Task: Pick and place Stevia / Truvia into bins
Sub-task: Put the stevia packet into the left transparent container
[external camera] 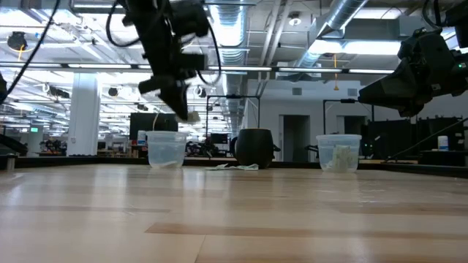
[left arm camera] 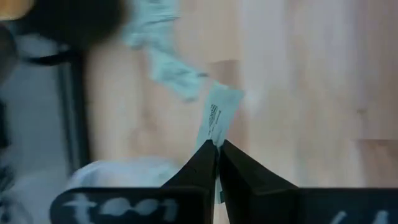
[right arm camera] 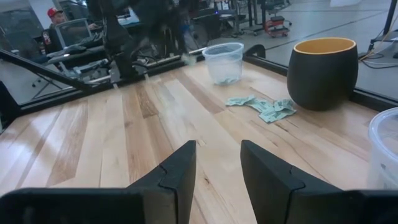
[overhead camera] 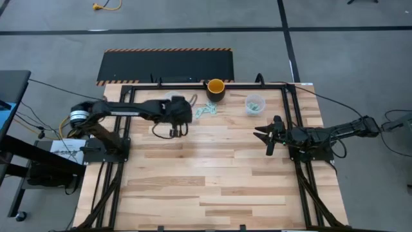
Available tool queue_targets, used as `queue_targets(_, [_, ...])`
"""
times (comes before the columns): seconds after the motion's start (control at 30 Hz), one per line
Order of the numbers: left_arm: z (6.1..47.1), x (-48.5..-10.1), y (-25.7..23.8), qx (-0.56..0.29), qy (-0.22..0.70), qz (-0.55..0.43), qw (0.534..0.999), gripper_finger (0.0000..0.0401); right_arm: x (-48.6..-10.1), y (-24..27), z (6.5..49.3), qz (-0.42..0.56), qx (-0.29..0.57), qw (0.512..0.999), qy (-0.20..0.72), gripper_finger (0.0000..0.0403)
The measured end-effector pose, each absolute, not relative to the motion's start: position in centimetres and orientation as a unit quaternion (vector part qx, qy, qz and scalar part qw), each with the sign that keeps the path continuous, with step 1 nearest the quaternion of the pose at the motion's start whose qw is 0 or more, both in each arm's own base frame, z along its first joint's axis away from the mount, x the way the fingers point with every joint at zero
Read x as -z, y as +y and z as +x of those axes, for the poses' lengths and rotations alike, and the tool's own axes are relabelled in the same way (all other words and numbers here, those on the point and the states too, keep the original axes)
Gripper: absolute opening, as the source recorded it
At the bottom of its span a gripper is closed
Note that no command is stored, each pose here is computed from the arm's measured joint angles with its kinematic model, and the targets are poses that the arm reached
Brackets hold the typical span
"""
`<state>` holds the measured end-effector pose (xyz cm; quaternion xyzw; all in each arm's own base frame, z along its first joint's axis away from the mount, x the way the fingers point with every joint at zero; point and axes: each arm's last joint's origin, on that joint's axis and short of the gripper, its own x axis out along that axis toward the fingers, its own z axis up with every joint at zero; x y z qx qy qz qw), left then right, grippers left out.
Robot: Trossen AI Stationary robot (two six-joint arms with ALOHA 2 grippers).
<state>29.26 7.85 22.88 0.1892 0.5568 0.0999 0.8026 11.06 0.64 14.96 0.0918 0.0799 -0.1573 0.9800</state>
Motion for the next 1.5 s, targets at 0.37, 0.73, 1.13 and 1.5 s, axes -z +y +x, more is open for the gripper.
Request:
queue_targets(0.37, [25.5, -26.1, 12.0, -0.264, 0.539, 0.132, 0.789, 0.0004, -15.0, 0.6, 11.1, 0.092, 0.157, 0.980, 0.080, 0.0121])
queue_targets(0.73, [24.1, -25.9, 14.7, -0.305, 0.535, 0.069, 0.785, 0.0008, -15.0, 0.6, 11.1, 0.092, 0.157, 0.980, 0.080, 0.0121])
queue_targets(1.13, [24.7, -26.0, 14.2, -0.267, 0.516, 0.057, 0.812, 0.0092, -15.0, 0.6, 11.1, 0.092, 0.157, 0.980, 0.080, 0.0121])
queue_targets(1.5, [29.7, -28.7, 12.3, -0.196, 0.276, 0.029, 0.941, 0.0103, -15.0, 0.6, 11.1, 0.092, 0.157, 0.980, 0.080, 0.0121])
